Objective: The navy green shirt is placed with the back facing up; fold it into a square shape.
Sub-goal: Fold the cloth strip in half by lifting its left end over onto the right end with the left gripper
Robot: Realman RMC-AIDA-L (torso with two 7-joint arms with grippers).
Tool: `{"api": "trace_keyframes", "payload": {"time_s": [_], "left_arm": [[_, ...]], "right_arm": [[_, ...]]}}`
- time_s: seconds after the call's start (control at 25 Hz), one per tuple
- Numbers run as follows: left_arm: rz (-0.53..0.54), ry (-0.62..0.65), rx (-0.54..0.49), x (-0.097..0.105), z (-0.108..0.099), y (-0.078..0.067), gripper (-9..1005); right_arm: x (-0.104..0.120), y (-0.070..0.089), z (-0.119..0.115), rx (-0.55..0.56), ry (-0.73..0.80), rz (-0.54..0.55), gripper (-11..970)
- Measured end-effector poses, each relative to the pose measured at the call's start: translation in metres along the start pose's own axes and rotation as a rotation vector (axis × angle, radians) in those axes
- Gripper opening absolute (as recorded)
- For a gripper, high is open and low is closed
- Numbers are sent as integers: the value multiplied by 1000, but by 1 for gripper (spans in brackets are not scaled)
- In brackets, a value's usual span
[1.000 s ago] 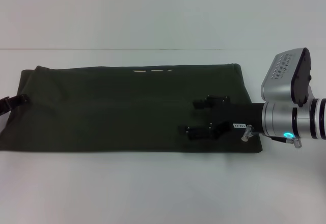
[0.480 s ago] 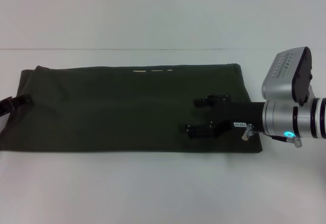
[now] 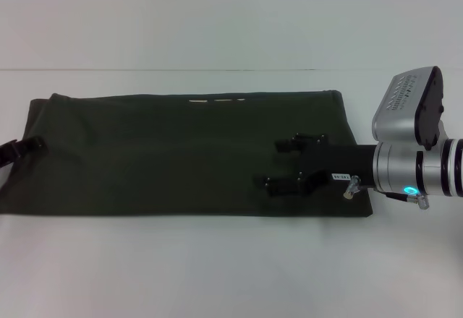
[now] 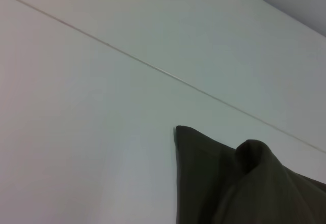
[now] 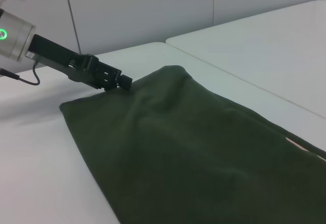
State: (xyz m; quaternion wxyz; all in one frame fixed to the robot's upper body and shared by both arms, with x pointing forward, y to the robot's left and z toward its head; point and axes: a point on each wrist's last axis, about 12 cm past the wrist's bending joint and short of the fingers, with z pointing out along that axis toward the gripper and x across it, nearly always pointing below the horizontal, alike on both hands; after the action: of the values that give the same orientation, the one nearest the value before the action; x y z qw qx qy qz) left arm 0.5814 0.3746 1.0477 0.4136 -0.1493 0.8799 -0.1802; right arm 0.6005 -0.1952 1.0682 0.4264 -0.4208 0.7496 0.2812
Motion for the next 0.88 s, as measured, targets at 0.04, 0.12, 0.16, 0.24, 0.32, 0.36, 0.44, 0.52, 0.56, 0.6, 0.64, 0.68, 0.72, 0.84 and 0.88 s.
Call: {"api": "trace_keyframes", "payload": {"time_s": [0.04,0.12,0.16,0.24,0.32,0.36,0.44,0.52,0.56,0.6,0.64,0.68,0.72,0.84,0.88], "left_arm": [[2,1,0,0,0,0,763],[4,2,1,1,0,-1,760],[4,2,1,1,0,-1,758],[4,3,2,2,1,-1,755],[4,2,3,1,1,-1,752],[5,2,3,1,1,-1,751],[5,2,3,1,1,-1,747],[5,2,3,1,1,-1,744],[5,2,3,1,1,-1,743],[5,2,3,1,1,-1,741],[6,1,3,1,1,-1,740],[8,0,2,0,1,-1,738],[9,-1,0,-1,0,0,737],[12,-5,-5,-3,0,1,732],[12,-7,-9,-3,0,1,730]], "right_arm": [[0,0,0,0,0,0,924],[0,0,0,0,1,1,924],[0,0,0,1,1,1,924],[0,0,0,1,1,1,924],[0,0,0,1,1,1,924],[0,0,0,1,1,1,924],[0,0,0,2,1,1,925],[0,0,0,3,2,1,925],[0,0,0,3,2,1,925],[0,0,0,4,2,1,925],[0,0,0,4,2,1,925],[0,0,0,4,2,0,926],[0,0,0,4,3,1,926],[0,0,0,3,3,3,926],[-1,-1,0,4,3,4,925]]}}
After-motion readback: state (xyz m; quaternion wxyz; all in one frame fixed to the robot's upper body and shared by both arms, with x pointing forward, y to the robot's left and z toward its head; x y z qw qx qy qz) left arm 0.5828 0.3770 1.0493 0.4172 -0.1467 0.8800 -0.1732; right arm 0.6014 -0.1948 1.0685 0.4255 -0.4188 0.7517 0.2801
